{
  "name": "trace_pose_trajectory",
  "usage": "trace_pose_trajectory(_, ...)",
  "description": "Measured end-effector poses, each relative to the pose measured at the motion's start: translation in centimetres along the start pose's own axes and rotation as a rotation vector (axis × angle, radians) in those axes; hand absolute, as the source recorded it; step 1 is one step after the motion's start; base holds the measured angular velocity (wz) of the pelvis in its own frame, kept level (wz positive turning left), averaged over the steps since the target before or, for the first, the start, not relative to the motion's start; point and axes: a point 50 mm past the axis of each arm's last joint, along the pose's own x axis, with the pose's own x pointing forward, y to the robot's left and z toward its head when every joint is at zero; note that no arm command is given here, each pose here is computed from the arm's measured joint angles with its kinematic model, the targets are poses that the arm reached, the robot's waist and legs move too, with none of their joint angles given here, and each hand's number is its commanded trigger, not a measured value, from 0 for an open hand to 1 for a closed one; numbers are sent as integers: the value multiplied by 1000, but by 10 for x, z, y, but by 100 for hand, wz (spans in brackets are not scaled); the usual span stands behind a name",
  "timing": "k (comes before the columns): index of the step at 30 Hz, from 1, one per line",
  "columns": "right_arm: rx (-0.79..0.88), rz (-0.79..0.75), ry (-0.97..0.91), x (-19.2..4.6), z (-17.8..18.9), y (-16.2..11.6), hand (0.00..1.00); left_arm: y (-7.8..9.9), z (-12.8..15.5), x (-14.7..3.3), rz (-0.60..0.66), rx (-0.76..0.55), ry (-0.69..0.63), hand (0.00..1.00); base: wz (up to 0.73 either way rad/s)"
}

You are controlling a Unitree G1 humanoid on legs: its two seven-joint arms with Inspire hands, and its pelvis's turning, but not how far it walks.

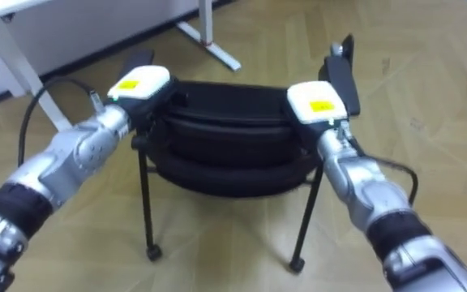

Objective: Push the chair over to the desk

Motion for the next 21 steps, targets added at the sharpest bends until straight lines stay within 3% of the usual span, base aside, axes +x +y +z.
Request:
trace_pose_trajectory(10,-9,-3,-5,-3,1,3,100,-9,-2,-1,-4,-14,13,100,36)
trace_pose_trajectory(17,-28,-31,-11,8,2,-14,100,2,-1,4,46,-13,21,100,16)
trace_pose_trajectory(21,-13,-8,-10,9,6,-9,100,-2,-5,2,34,-9,37,100,16)
